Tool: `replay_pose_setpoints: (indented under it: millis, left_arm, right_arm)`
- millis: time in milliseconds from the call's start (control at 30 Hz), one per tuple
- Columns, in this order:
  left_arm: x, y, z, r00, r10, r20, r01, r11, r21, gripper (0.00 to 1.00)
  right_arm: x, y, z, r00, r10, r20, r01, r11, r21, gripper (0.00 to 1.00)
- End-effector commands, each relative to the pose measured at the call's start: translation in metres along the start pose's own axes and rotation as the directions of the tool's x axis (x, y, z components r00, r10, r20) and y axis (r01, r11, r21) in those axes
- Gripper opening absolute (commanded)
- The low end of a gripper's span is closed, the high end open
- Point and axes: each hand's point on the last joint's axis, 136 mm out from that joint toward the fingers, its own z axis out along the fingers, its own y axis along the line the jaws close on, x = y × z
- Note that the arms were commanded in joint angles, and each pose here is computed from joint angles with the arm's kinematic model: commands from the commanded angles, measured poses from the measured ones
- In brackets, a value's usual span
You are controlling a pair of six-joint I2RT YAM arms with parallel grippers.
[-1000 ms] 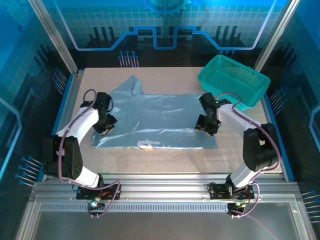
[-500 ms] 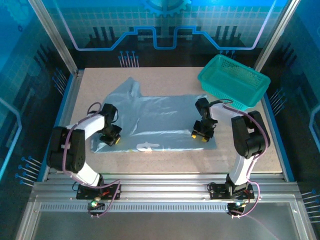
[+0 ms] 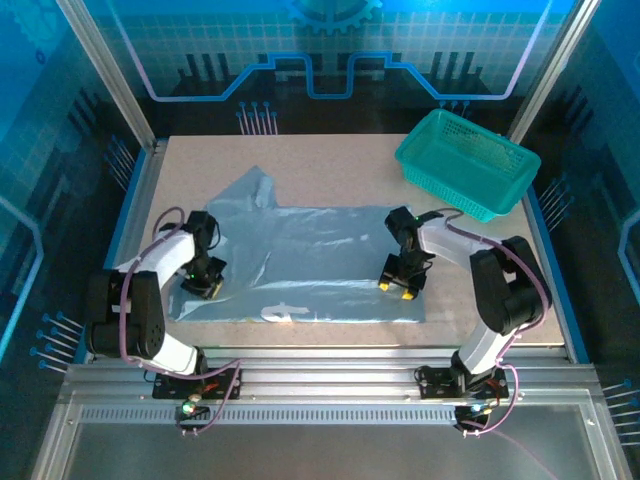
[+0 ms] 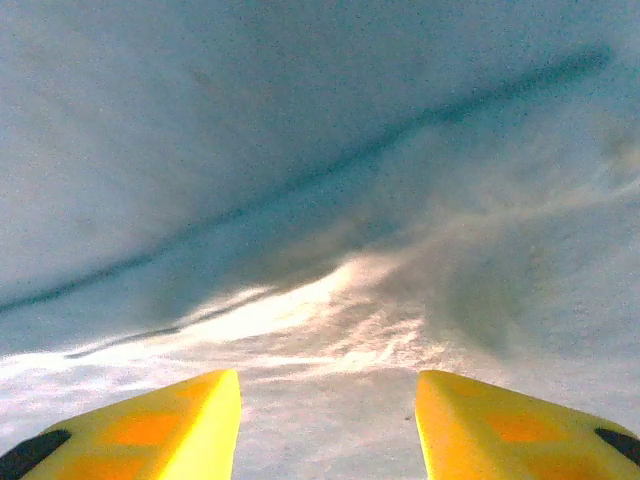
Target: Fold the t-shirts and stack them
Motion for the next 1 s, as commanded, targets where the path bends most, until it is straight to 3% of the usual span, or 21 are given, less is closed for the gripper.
replay_pose_setpoints:
  millis: [0, 133, 267, 467, 700, 967]
  left_arm:
    - [-0.030, -0.056, -0.046, 0.987, 0.095, 0.132, -0.118, 0.977, 0.176, 0.25]
    - [-0.050, -0.146, -0.071, 0.964, 0.209, 0.165, -0.255, 0.903, 0.346, 0.39]
    - [-0.073, -0.222, -0.075, 0.931, 0.283, 0.231, -0.358, 0.831, 0.425, 0.42]
    - [-0.097, -0.297, -0.066, 0.906, 0.320, 0.278, -0.422, 0.744, 0.518, 0.43]
    - [-0.108, -0.341, -0.054, 0.882, 0.341, 0.325, -0.470, 0.657, 0.589, 0.46]
    - [-0.115, -0.343, -0.030, 0.892, 0.345, 0.293, -0.452, 0.705, 0.547, 0.49]
  right_arm:
    - [-0.064, 0.012, -0.055, 0.953, -0.003, 0.303, 0.007, 1.000, -0.012, 0.48]
    - [-0.133, 0.030, -0.082, 0.875, -0.009, 0.484, 0.002, 1.000, 0.015, 0.46]
    - [-0.186, 0.039, -0.078, 0.862, 0.007, 0.506, -0.037, 0.998, 0.049, 0.45]
    - [-0.228, 0.041, -0.056, 0.869, 0.053, 0.492, -0.093, 0.994, 0.058, 0.45]
    - [-0.246, 0.036, -0.027, 0.879, 0.103, 0.465, -0.150, 0.987, 0.066, 0.45]
    - [-0.249, 0.034, -0.010, 0.906, 0.142, 0.398, -0.192, 0.977, 0.089, 0.41]
